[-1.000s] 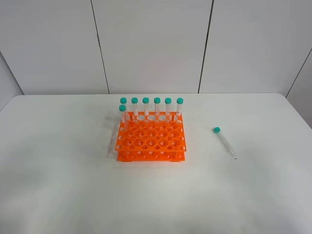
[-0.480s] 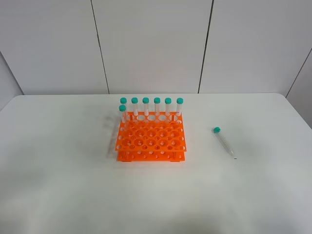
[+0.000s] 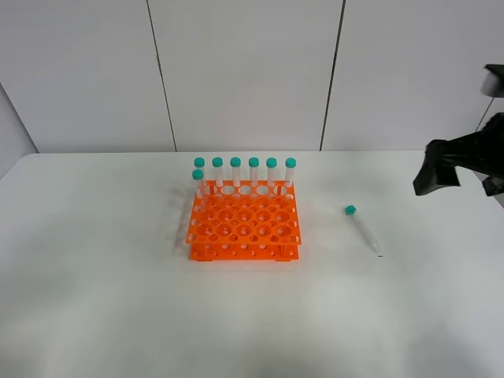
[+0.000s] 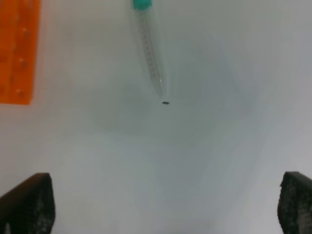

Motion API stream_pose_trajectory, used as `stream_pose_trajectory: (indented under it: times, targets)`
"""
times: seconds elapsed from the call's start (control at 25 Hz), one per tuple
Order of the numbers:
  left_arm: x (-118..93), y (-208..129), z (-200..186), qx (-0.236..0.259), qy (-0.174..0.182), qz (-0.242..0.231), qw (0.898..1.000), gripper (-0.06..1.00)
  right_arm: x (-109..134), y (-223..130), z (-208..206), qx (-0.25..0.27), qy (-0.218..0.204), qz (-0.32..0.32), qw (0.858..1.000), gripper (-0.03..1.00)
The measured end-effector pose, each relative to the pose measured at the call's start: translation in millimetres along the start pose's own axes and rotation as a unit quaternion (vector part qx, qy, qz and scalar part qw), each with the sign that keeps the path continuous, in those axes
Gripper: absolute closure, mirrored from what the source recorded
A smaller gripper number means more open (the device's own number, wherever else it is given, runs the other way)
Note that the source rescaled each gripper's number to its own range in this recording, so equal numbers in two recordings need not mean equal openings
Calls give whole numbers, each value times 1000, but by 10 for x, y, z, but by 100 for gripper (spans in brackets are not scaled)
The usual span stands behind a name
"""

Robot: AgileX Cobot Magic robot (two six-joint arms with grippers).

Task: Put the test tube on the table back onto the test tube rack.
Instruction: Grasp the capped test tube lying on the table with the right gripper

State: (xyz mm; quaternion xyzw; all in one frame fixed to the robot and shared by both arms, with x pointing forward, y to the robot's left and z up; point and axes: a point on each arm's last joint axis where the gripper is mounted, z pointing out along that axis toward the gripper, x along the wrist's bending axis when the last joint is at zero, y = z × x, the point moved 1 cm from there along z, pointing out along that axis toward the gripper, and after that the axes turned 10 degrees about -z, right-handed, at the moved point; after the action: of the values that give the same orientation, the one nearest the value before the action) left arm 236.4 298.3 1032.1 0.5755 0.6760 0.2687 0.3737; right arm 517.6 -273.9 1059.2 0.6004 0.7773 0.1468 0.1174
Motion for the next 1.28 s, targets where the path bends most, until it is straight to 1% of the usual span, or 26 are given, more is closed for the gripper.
stream_pose_trajectory:
  times: [0.08,0.2,0.28,0.36,0.44,0.6,0.72,0.92,1.08,1.28]
  targets:
    - [0,0,0,0,0,0,1000,0,-55,224,236,31,7,-13,999,-3]
    - [0,0,0,0,0,0,1000,0,-101,468,608,78,19,-29,996,-3]
    - [0,0,0,0,0,0,1000,0,-50,575,761,92,25,-56,994,-3]
    - [0,0,0,0,0,0,1000,0,25,645,871,93,27,-86,992,-3]
    - [0,0,0,0,0,0,1000,0,72,672,971,94,26,-102,990,-3]
    - [0,0,0,0,0,0,1000,0,58,674,1102,102,24,-123,987,-3]
    - [0,0,0,0,0,0,1000,0,52,689,1176,97,23,-139,985,-3]
    - [0,0,0,0,0,0,1000,0,48,689,1406,102,27,-142,984,-3]
    - [0,0,0,0,0,0,1000,0,41,654,1716,115,31,-139,983,-3]
    - [0,0,0,0,0,0,1000,0,43,540,2084,149,40,-129,980,-3]
